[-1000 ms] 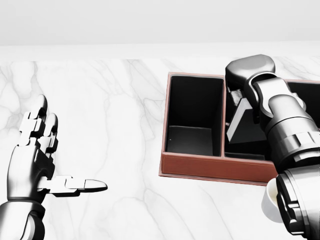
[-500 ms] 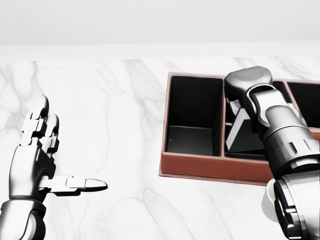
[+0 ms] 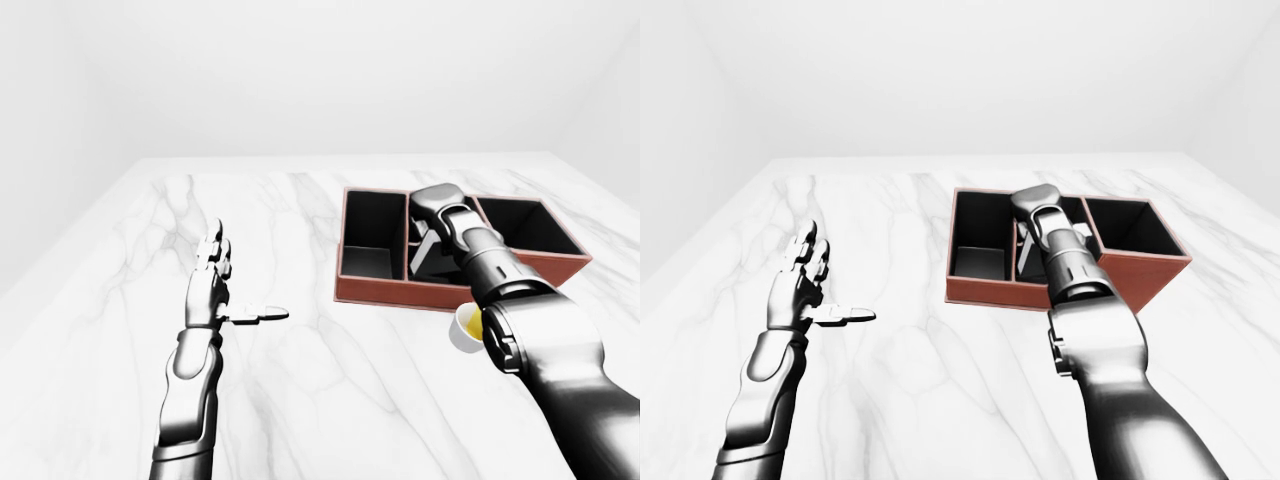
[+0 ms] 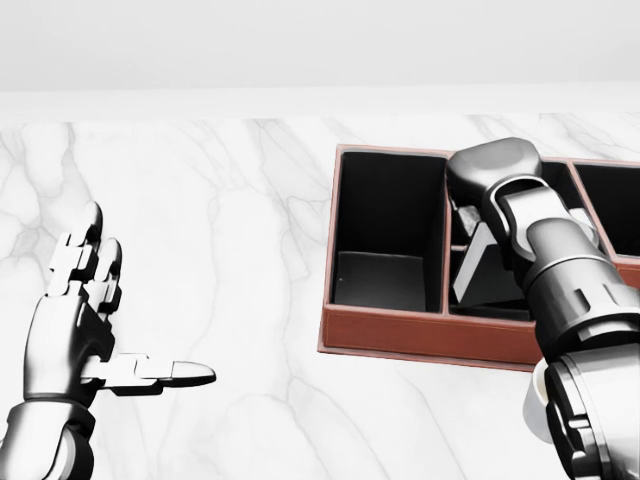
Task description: Pick up the book and place it in the caddy.
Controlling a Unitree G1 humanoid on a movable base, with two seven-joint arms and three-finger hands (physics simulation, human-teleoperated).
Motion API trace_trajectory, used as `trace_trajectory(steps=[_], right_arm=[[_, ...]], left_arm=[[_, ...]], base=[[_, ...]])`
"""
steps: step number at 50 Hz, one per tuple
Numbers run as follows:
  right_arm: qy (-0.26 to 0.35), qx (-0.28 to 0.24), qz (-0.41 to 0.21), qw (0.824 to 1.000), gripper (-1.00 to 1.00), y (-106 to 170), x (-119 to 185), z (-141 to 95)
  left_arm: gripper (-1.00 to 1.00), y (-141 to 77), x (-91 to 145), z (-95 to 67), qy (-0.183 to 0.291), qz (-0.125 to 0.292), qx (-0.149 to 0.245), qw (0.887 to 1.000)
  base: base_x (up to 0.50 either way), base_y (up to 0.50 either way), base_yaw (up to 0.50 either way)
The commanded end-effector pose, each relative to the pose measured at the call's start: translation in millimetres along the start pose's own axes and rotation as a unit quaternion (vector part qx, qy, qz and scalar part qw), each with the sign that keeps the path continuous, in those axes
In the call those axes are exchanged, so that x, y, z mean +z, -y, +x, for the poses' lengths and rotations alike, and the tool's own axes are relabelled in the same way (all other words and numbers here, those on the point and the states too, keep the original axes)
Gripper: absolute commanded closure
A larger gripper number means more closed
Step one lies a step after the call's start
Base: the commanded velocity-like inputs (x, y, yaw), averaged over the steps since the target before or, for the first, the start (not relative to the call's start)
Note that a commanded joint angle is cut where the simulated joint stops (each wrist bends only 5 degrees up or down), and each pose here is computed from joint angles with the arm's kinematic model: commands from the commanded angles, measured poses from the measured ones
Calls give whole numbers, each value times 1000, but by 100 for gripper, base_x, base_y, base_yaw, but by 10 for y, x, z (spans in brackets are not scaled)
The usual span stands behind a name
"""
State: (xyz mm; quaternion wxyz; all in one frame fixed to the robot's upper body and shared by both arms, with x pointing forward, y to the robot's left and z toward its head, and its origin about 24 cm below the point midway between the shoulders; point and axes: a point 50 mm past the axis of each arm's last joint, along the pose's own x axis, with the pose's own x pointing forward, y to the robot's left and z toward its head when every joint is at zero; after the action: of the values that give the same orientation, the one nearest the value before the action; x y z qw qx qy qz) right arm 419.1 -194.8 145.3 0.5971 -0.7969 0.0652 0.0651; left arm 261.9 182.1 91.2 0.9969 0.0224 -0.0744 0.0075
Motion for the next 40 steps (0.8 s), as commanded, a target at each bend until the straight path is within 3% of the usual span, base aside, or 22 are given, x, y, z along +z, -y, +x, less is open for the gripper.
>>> trace_trajectory(steps=[1,11,12,13,14,15,16,31,40], right_arm=[[4,-38,-35,999,100,154,20,9],[-9,-65,-71,995,100,172,-36,2],[-7,-69,-74,995,85,170,-44,0],[-7,-69,-74,995,57,166,-50,-1],[-6,-67,-79,995,5,160,-48,-1],[-6,-66,-77,995,-13,155,-44,-1],[-5,-66,-81,995,-100,154,-38,0],[9,-50,-104,993,-100,8,6,-8],[11,-60,-80,995,-100,6,41,-7]], left_arm=[[-100,-7,-32,1,-7,-1,1,1000],[-100,-12,-38,-12,-8,-2,2,1000],[-100,-11,-42,-14,-9,-2,2,1000],[-100,-10,-44,-14,-9,-3,2,1000],[-100,-10,-45,-13,-10,-2,1,1000],[-100,-11,-45,-12,-10,-2,2,1000],[-100,-11,-44,-11,-9,-3,2,1000],[-100,-16,-34,-11,-7,-2,3,1000],[-100,-16,-21,4,-5,-1,2,1000]], base=[[0,0,0],[0,0,0],[0,0,0],[0,0,0],[0,0,0],[0,0,0],[0,0,0],[0,0,0],[0,0,0]])
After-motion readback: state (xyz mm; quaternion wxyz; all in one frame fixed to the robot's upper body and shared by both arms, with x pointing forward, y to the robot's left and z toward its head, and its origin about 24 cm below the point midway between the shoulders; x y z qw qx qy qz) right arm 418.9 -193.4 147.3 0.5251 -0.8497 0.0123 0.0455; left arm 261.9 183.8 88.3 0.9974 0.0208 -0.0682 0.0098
